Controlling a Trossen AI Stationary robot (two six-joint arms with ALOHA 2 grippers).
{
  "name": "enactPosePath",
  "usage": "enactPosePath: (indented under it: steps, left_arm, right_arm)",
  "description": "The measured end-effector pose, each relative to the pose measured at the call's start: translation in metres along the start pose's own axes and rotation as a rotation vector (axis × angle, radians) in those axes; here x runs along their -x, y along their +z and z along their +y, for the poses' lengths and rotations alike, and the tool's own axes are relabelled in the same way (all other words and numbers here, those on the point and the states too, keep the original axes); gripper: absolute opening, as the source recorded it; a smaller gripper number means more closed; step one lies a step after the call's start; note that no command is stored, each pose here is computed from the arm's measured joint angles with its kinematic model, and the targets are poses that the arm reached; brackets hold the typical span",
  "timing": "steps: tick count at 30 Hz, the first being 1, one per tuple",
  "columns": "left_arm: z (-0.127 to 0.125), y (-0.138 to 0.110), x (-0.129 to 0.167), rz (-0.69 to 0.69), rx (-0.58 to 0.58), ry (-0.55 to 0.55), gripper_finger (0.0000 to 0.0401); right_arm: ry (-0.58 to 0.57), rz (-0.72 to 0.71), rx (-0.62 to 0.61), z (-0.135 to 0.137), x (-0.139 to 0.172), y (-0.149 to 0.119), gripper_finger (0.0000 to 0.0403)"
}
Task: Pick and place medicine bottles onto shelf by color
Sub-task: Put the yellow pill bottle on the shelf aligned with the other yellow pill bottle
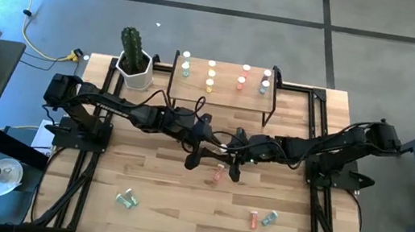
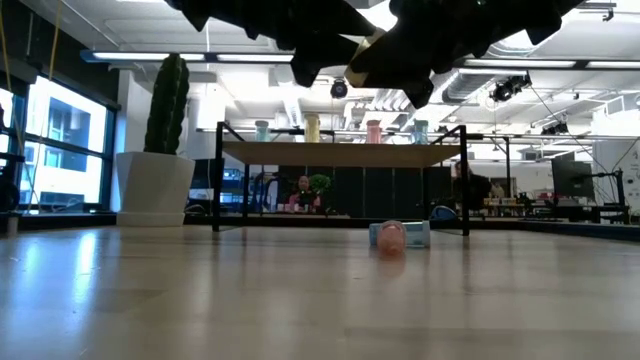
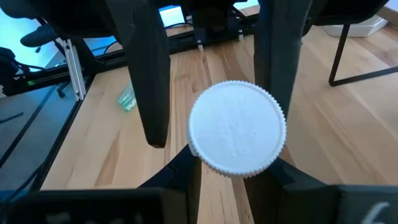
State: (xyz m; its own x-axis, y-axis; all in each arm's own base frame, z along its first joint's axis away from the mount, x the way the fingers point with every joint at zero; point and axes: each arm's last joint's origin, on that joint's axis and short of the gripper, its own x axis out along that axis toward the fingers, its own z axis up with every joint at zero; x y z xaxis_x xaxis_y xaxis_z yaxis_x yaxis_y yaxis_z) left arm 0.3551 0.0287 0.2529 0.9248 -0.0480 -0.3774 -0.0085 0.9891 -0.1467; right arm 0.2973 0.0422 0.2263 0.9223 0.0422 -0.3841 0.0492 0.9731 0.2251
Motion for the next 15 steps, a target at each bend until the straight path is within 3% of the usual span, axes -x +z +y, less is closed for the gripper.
enactPosePath:
  steps: [15]
  left_arm:
    - [-0.0002,0.0021,0.0001,-0.021,-0.005,-0.001,0.0125]
  right_arm:
    - [0.001,-0.003,0.0,0.0001,0.0,0.0002,0.0083]
